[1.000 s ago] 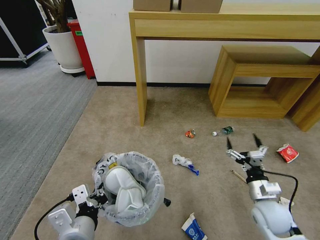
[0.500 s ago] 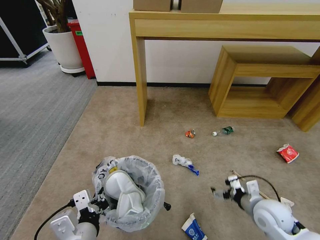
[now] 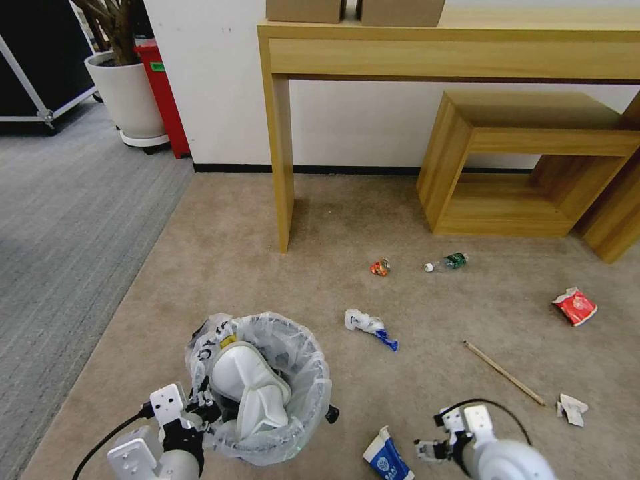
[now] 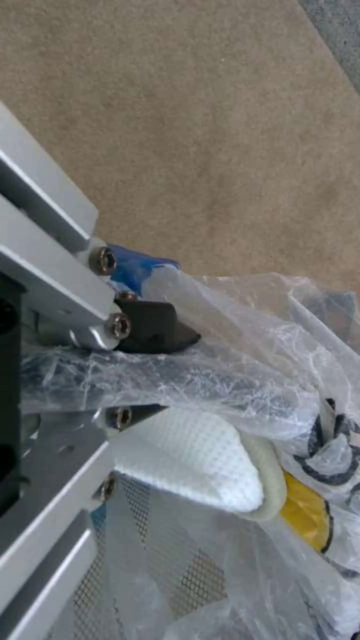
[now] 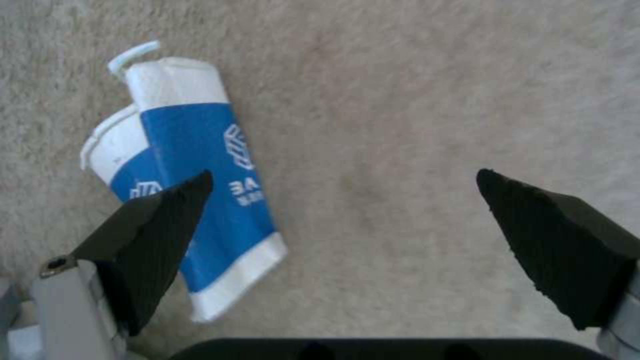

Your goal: Pick up the trash bin and place the garbage on the floor into it.

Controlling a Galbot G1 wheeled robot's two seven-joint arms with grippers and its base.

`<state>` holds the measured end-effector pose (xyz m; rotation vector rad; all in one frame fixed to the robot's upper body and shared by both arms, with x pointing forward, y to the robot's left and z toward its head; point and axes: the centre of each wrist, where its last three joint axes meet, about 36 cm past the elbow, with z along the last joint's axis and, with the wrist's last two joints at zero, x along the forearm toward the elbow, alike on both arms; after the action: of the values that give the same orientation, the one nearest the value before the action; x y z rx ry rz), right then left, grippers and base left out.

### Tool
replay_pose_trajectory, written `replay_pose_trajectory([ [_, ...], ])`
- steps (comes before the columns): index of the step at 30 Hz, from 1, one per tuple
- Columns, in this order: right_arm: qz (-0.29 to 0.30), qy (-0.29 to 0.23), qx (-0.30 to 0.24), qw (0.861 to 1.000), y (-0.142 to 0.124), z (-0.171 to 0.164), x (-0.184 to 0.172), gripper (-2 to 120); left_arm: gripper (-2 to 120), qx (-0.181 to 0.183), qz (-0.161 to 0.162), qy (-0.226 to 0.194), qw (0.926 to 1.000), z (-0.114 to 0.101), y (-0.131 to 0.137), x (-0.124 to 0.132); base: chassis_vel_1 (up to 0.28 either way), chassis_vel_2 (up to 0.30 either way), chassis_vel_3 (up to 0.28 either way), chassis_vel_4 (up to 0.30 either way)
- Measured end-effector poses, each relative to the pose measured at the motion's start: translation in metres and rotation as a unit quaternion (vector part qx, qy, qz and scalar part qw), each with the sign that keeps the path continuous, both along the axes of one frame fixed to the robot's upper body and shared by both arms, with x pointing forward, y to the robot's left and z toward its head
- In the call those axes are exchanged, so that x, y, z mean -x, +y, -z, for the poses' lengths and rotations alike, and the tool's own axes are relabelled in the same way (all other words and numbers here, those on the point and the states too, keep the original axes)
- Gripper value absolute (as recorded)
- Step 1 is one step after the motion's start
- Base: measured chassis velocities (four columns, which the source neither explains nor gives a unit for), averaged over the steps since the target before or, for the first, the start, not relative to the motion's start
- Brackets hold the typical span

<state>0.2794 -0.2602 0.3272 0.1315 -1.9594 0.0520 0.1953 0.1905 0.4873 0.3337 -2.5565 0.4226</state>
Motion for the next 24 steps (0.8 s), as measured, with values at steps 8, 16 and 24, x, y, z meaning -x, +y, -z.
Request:
replay_pose_trajectory([
  [8, 0.009, -0.011, -0.019, 1.000, 0.009, 0.017, -0.005, 100, 0, -0.003, 0.004, 0.004, 1.0000, 0.005, -0.002, 0.002, 0.000, 0.000, 0.000, 0.000],
  [16, 0.007, -0.016, -0.019, 1.000, 0.015, 0.032, -0.007, 100, 0, -0.006, 0.006, 0.004, 1.0000, 0.008, -0.001, 0.001, 0.000, 0.000, 0.000, 0.000],
  [24, 0.002, -0.018, -0.013, 1.000, 0.019, 0.043, -0.007, 81, 0, -0.007, 0.009, 0.005, 0.9999, 0.010, -0.001, 0.000, 0.000, 0.000, 0.000, 0.000],
])
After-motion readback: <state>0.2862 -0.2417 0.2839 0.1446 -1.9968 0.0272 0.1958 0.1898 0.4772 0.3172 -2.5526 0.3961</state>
